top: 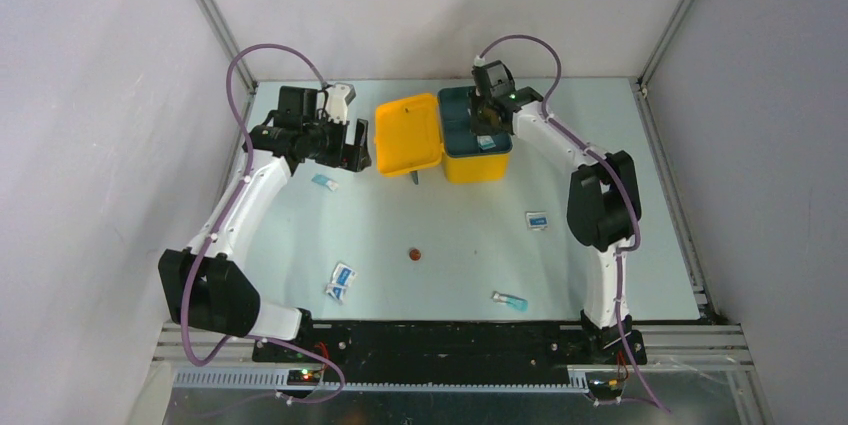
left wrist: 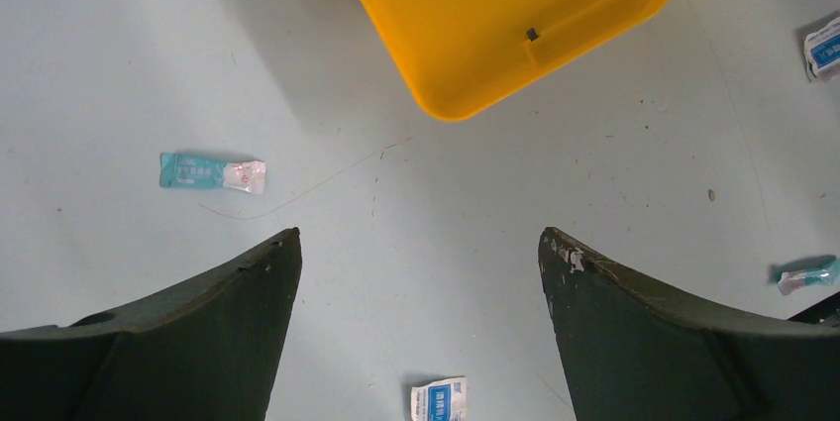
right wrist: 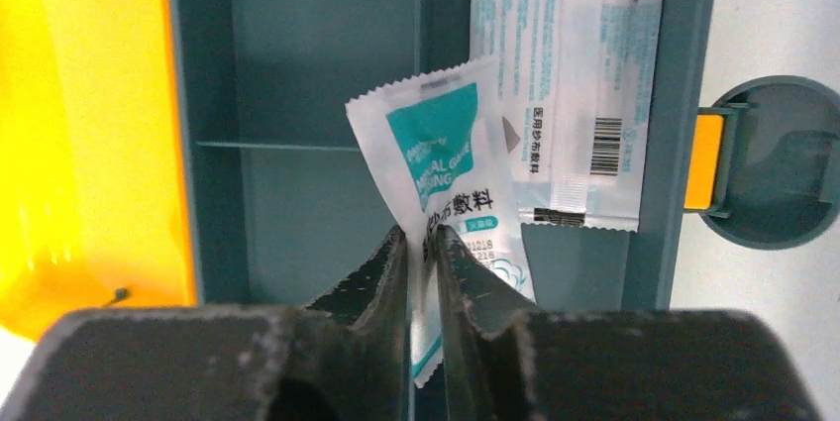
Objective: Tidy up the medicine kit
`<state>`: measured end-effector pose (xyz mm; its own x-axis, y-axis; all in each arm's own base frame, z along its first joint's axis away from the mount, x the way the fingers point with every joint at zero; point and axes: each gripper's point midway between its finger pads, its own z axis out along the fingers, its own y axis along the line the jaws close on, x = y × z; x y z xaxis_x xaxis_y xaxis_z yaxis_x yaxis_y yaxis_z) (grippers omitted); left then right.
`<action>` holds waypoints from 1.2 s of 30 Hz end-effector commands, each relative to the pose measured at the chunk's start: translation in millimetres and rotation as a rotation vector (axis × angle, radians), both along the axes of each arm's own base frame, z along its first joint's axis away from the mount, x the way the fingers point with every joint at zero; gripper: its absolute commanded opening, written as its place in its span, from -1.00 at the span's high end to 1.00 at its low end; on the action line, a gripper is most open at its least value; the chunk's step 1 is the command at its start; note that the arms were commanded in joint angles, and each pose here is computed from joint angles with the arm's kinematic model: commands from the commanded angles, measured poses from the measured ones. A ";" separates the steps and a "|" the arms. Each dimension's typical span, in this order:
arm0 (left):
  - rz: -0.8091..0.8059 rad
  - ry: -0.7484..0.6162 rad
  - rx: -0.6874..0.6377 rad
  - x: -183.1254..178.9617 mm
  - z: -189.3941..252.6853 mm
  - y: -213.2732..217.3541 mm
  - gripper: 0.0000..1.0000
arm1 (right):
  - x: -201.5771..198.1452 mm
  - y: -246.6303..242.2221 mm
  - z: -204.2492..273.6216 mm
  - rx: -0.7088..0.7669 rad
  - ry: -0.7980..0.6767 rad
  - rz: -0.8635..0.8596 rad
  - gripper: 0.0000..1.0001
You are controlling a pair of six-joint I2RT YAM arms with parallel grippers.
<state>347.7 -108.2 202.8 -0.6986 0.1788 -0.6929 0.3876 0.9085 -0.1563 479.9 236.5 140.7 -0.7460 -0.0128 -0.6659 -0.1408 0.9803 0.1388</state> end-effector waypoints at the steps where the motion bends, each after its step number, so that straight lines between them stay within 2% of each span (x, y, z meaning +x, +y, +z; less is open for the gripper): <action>1: 0.001 -0.064 -0.015 5.1 18.4 0.0 -0.87 | -6.0 3.0 19.1 0.104 0.002 0.046 0.53; 7: -0.001 -0.064 -0.017 8.8 19.0 -1.1 -0.87 | -5.3 -5.5 32.1 0.141 -0.004 0.032 0.53; 12: -0.001 -0.063 -0.018 8.9 19.0 -1.3 -0.87 | -4.0 -8.8 44.4 0.179 -0.019 0.023 0.42; 15: -0.001 -0.063 -0.017 9.2 19.0 -1.4 -0.87 | -3.5 -9.2 48.5 0.207 -0.019 0.019 0.45; 19: -0.002 -0.066 -0.016 10.1 19.9 -1.5 -0.87 | -2.5 -11.2 53.4 0.223 -0.022 0.008 0.56; 27: -0.003 -0.062 -0.021 11.3 19.7 -2.6 -0.87 | 0.1 -18.1 49.9 0.233 -0.019 0.008 0.98; 29: -0.002 -0.063 -0.022 11.4 20.2 -2.4 -0.87 | 0.2 -15.4 55.4 0.267 -0.024 0.042 1.00; 32: 0.000 -0.058 -0.021 10.5 18.6 -2.3 -0.87 | 1.1 -22.0 54.6 0.277 -0.016 0.042 1.00; 36: 0.000 -0.055 -0.024 11.0 17.9 -2.7 -0.87 | 1.9 -34.2 38.5 0.263 0.018 0.041 0.75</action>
